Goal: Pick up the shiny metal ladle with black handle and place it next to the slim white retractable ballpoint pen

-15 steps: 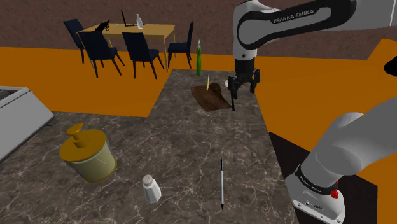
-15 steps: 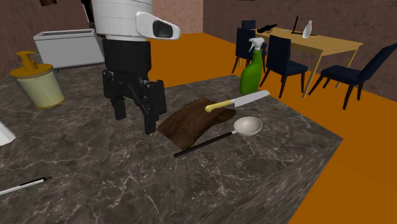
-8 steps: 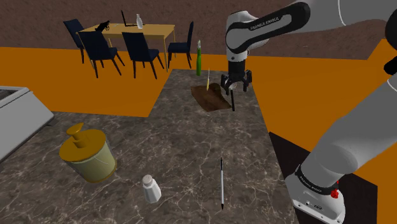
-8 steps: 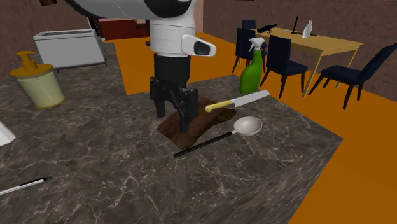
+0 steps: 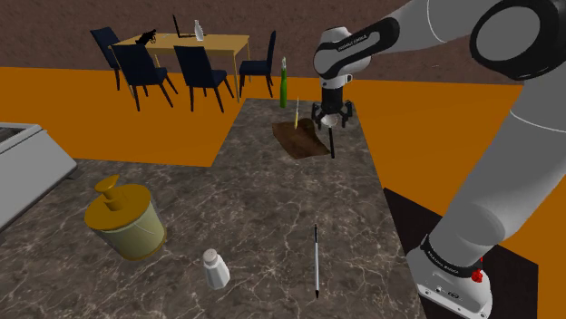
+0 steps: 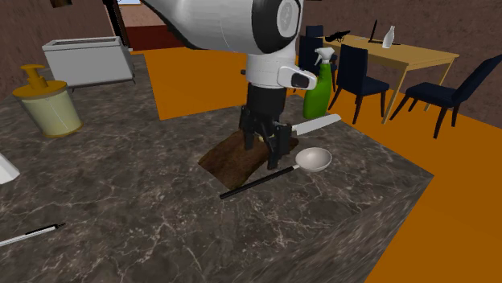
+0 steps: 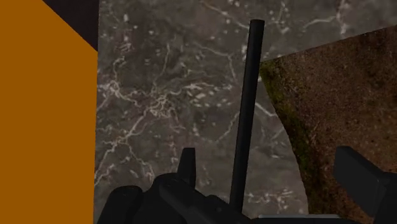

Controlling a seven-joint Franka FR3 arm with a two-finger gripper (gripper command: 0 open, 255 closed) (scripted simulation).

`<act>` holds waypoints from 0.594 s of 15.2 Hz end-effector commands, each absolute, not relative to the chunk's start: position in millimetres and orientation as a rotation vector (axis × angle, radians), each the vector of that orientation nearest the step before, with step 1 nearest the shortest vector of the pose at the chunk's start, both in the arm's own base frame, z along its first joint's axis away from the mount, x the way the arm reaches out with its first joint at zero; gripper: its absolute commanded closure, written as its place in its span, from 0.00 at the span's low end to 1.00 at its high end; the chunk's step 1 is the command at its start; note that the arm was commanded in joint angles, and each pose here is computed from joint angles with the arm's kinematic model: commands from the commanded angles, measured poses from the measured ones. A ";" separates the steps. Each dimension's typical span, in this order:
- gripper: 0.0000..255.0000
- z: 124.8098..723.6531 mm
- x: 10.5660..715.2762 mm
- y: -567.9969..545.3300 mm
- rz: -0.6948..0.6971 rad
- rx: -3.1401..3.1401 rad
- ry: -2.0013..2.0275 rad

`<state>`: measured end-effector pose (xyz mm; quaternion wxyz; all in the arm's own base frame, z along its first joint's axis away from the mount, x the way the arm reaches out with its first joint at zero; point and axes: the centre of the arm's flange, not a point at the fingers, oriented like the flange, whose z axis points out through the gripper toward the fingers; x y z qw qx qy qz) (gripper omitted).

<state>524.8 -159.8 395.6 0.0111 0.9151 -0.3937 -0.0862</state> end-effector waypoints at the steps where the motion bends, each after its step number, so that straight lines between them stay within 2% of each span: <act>1: 0.00 383.4 536.0 -178.9 -0.260 2.817 -1.311; 9: 0.00 346.3 543.7 -201.3 -0.251 2.774 -1.398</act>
